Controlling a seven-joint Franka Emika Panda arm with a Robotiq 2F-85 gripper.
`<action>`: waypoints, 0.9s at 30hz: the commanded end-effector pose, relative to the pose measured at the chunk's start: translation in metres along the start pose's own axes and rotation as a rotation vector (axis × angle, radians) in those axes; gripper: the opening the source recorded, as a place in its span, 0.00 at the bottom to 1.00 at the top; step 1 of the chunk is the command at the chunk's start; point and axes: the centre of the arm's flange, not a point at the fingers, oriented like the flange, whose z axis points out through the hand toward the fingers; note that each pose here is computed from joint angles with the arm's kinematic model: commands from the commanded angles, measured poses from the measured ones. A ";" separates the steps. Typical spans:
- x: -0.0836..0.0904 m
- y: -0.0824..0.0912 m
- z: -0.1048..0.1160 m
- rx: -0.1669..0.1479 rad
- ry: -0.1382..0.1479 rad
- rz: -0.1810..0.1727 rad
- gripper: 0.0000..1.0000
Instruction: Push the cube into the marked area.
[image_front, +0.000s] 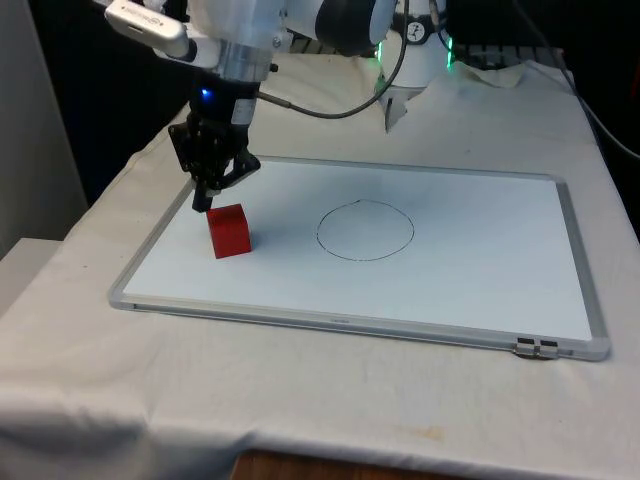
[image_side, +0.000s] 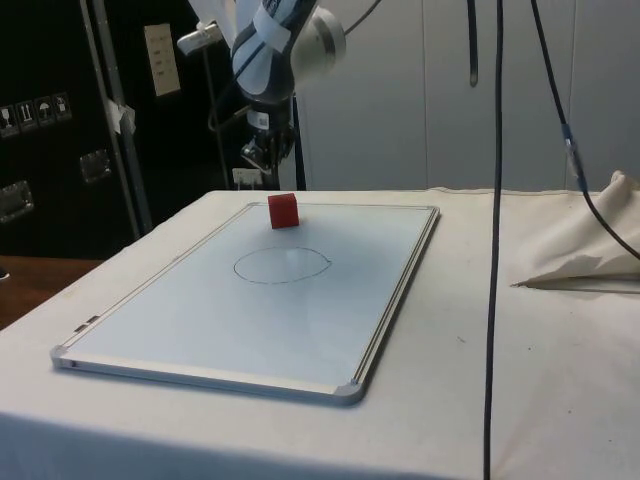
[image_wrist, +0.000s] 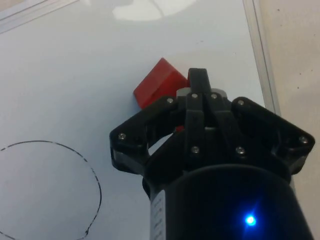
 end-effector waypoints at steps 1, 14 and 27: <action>0.000 0.001 0.003 -0.015 0.015 0.012 0.00; -0.006 0.002 0.027 -0.046 0.041 0.081 0.00; -0.010 0.008 0.022 -0.047 -0.008 0.146 0.00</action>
